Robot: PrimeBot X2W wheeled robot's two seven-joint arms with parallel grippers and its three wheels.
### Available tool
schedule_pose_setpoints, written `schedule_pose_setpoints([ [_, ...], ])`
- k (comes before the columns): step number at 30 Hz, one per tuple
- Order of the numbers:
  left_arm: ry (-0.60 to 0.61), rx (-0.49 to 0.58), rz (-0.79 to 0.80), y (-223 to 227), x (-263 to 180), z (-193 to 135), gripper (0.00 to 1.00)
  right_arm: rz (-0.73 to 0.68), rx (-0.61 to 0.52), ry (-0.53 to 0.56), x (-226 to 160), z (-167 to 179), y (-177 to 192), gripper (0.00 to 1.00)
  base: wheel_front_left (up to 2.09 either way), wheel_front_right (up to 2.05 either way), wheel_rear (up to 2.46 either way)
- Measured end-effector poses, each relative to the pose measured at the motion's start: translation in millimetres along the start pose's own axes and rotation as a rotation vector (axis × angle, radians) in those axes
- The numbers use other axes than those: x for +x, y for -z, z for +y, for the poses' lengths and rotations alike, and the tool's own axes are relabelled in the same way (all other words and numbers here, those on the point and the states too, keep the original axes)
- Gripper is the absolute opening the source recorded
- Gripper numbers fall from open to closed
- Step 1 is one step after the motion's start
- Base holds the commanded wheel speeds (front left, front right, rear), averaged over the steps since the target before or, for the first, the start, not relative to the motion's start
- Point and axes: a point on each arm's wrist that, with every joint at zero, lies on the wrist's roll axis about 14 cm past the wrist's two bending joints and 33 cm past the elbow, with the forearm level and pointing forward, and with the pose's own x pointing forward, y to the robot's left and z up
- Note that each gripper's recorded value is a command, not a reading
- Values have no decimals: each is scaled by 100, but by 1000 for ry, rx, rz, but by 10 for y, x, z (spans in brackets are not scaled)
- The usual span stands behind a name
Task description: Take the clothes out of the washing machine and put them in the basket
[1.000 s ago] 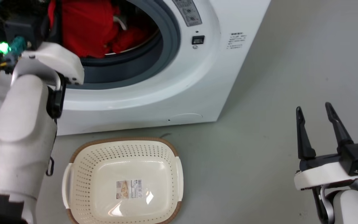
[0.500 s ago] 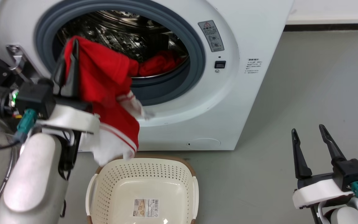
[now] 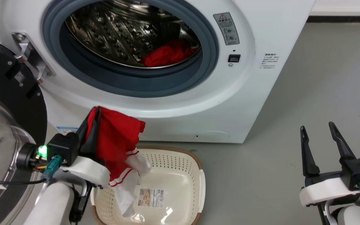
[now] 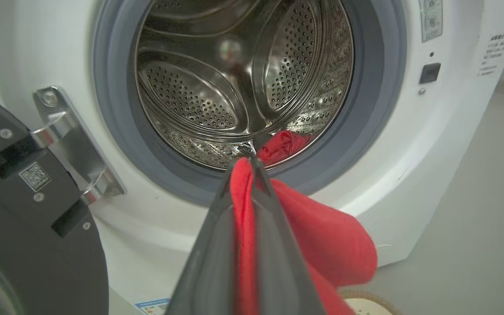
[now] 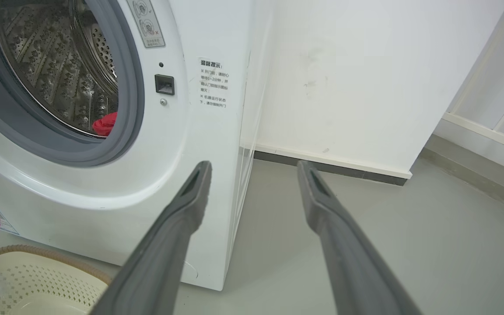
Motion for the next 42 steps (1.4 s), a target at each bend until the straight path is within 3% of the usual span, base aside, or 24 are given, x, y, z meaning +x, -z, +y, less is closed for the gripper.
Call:
schedule_pose_setpoints([
  [4,13,-23,162,559,-80,-54,0,35,-7,-5,51,8,137,100,0,0,0],
  [8,47,33,319,1107,-185,-102,0,52,-14,-3,149,-6,235,100,0,0,0],
  [25,186,-3,803,2865,-260,-509,0,149,-39,9,618,-80,917,100,0,0,0],
  [33,211,-43,926,3393,-311,-706,0,207,-60,49,663,-232,1271,100,0,0,0],
  [42,201,-68,1022,3700,-408,-831,0,250,-76,45,658,-232,1496,100,0,0,0],
])
